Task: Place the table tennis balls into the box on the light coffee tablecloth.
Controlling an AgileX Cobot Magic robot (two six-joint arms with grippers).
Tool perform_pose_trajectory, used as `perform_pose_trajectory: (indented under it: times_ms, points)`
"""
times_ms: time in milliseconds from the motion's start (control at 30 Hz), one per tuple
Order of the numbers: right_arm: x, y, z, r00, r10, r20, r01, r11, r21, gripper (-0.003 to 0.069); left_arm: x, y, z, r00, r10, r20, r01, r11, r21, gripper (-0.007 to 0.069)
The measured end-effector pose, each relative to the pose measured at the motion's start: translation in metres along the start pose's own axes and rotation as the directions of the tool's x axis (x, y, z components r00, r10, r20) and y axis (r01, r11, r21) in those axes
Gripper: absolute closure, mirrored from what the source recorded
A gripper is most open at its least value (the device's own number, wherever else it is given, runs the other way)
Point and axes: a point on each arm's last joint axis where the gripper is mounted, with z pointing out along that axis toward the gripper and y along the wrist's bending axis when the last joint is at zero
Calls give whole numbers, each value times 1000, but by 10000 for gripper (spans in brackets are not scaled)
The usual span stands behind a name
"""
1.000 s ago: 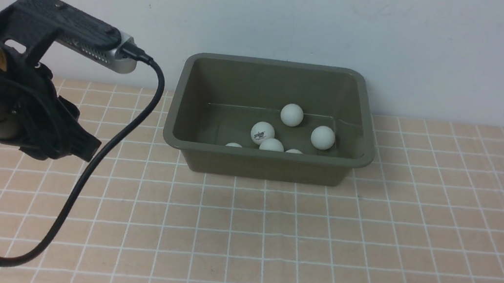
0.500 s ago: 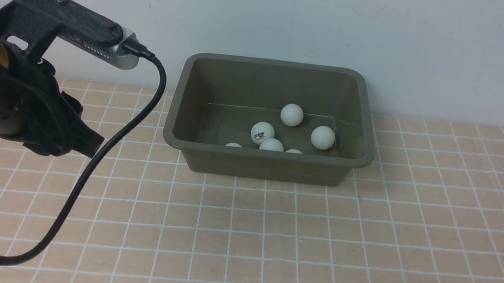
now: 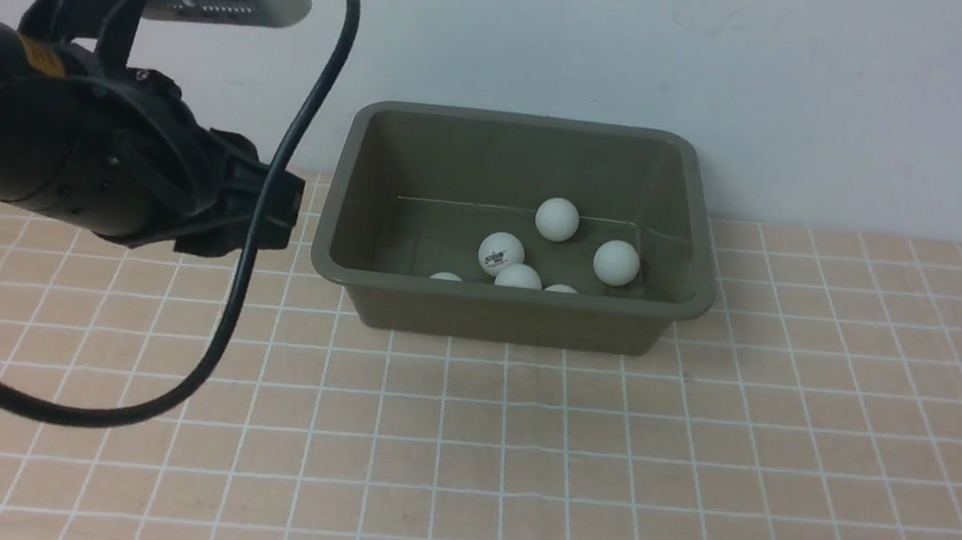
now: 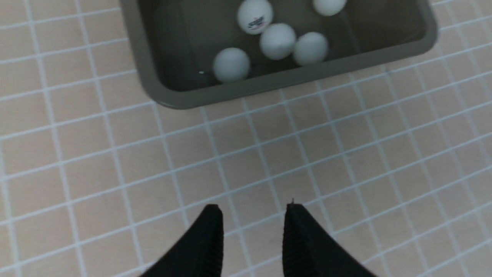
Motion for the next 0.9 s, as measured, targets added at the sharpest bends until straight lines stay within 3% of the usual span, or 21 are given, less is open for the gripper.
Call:
perform_pose_trajectory:
  times_ms: [233,400,500,633,733,900]
  points:
    - [0,0,0,1000,0,0,0,1000,0,477,-1,-2,0,1000,-1,11,0,1000,17,453]
    - [0,0,0,1000,0,0,0,1000,0,477,-3,0,-19,977,197,85,-192,979,-63,453]
    - [0,0,0,1000,-4,0,4,1000,1,477,1,-8,-62,931,307,198,-289,951,-114,453]
    - [0,0,0,1000,-7,1,7,1000,2,477,18,-16,-125,866,362,346,-319,931,-176,453]
    - [0,0,0,1000,-7,1,7,1000,2,477,45,-18,-182,798,382,465,-286,921,-266,453]
    - [0,0,0,1000,-7,0,7,1000,2,477,92,-18,-223,717,425,552,-194,883,-428,453]
